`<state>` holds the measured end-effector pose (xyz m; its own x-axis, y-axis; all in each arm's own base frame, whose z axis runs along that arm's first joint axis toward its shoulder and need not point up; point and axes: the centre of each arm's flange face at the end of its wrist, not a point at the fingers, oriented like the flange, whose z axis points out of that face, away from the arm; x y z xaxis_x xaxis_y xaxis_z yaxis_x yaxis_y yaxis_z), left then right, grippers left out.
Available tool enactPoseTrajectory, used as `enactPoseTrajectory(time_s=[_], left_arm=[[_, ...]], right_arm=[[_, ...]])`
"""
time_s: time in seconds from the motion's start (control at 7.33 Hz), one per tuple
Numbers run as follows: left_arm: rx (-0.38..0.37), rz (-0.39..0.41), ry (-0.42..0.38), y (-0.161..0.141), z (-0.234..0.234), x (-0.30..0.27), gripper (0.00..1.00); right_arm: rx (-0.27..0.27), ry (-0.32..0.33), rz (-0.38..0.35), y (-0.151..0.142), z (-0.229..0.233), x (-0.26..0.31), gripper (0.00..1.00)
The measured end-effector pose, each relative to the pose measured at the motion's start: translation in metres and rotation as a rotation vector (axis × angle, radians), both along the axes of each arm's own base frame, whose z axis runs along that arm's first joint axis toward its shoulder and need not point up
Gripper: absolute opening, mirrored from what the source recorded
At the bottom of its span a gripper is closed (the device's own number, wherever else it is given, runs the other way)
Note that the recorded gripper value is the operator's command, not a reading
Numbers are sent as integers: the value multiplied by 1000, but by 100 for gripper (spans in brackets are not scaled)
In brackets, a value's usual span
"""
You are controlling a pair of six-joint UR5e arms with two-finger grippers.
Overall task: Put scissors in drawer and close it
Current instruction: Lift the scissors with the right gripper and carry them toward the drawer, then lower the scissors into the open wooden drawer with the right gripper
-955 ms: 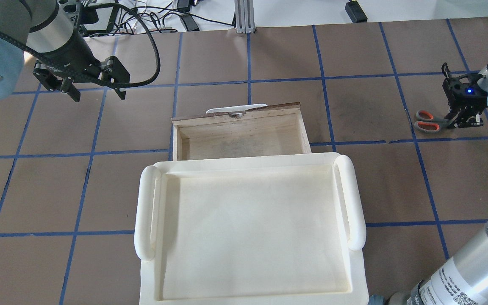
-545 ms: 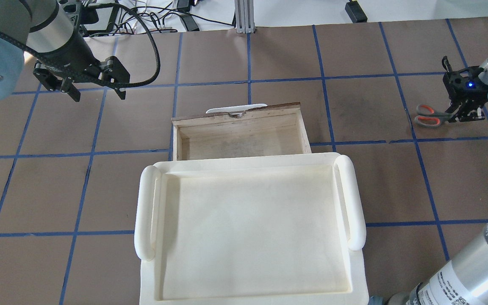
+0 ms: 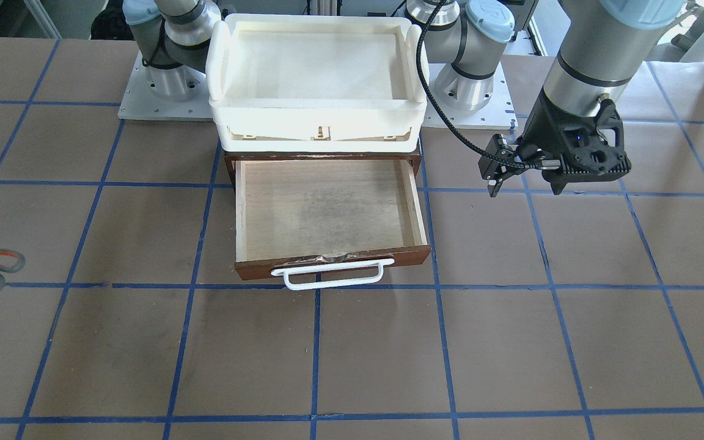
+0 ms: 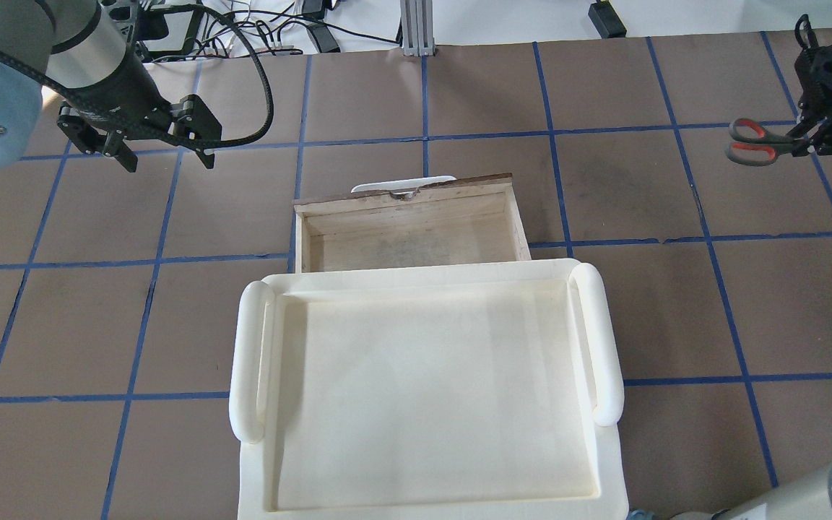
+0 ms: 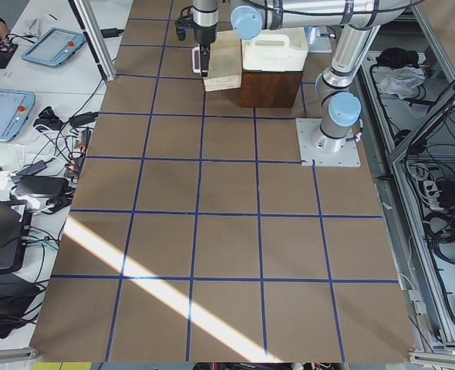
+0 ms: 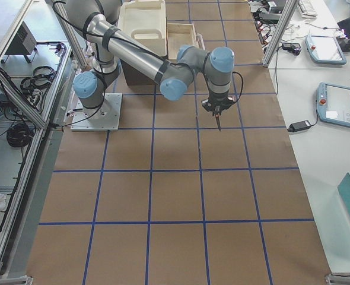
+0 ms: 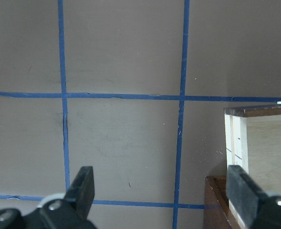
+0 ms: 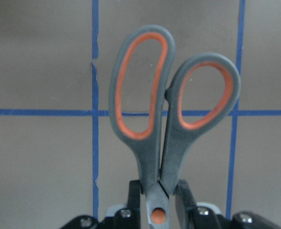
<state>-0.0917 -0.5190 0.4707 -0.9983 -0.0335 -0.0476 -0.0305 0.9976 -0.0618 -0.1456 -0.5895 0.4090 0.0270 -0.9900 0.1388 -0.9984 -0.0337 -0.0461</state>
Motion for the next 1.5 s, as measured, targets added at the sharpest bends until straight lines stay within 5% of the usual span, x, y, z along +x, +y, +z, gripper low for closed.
enactPoseTrajectory(time_s=[0.41,0.95,1.5], left_arm=[[-1,-2,0,0,1,0,100],[1,-2,0,0,0,0,100],[3,-2,0,-1,-1,0,100]], right_arm=[[-19,-45,-135,17,72,157,0],[30,-10,-253,72,60,393,0],[101,26,-86,102,-12,516,0]])
